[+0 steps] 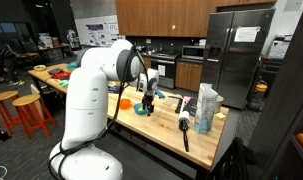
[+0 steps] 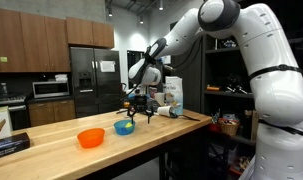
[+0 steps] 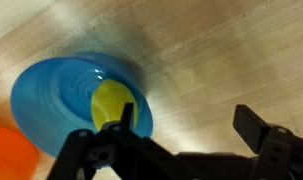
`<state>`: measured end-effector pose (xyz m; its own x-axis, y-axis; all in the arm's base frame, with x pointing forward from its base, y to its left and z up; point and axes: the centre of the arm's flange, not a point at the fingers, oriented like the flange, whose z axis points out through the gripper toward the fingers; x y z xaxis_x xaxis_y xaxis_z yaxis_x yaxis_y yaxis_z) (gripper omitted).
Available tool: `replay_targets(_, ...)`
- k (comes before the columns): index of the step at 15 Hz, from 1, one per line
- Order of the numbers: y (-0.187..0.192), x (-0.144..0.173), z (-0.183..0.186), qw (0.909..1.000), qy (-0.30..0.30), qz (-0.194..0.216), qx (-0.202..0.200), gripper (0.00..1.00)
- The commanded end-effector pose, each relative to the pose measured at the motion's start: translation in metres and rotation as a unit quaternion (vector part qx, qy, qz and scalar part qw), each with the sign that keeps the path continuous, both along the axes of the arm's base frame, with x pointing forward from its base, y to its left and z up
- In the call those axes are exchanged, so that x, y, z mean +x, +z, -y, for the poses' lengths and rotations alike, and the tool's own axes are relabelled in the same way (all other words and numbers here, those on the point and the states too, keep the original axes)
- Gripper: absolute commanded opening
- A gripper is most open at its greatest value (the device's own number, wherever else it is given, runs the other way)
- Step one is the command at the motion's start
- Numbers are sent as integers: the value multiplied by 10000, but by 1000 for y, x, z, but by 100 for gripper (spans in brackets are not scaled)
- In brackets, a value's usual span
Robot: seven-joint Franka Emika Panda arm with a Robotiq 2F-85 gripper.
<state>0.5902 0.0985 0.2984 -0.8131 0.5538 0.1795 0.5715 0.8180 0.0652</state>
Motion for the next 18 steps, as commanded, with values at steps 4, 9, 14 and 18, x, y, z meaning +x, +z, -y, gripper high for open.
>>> replay_targets(4,-9,9,14,9995,11,-190,271,90)
replay_targets(9,-6,16,15,9993,7,-48,358,50)
replay_targets(14,8,24,16,9991,-40,142,397,12)
replay_targets(18,13,30,17,9986,-123,205,481,0)
